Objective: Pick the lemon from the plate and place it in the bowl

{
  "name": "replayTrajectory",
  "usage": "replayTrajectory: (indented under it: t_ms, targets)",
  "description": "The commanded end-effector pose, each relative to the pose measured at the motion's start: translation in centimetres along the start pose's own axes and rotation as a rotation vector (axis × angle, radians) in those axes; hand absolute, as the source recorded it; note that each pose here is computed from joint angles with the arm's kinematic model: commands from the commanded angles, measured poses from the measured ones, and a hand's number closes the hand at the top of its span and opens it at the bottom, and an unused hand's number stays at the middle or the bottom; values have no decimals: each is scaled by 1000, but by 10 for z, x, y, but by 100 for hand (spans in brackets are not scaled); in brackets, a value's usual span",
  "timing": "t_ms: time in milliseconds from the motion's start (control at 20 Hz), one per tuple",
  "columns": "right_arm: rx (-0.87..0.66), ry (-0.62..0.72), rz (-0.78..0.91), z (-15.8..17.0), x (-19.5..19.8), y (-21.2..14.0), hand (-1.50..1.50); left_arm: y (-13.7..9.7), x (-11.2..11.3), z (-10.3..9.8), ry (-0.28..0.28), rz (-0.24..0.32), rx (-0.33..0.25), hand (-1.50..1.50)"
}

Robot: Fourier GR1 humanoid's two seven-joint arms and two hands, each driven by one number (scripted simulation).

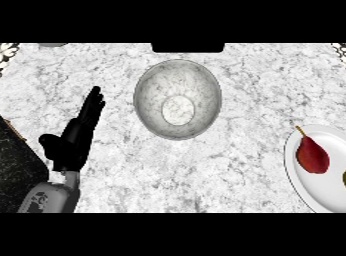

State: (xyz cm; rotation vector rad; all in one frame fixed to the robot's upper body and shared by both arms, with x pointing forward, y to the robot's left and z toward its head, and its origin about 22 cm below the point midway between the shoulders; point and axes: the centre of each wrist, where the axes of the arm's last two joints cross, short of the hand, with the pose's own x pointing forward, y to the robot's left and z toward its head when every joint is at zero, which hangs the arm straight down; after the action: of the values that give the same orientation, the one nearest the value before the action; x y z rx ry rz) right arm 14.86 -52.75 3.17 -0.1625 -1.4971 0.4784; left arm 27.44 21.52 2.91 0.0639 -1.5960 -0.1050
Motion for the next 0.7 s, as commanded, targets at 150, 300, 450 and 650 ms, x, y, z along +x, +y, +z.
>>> replayTrajectory:
  t_ms: [150, 300, 450, 650]
  targets:
    - [89, -65, -120, 2, -30, 26, -150, -1, 10, 5, -3, -10, -11, 0]
    - [77, -73, -128, -3, -36, 21, -150, -3, 4, -8, 1, -9, -20, 0]
    - [83, -61, -91, -18, -33, 21, -150, 7, 4, -3, 9, 1, 0, 0]
    - [58, 3, 24, -8, -51, 33, -150, -8, -15, 9, -1, -5, -13, 0]
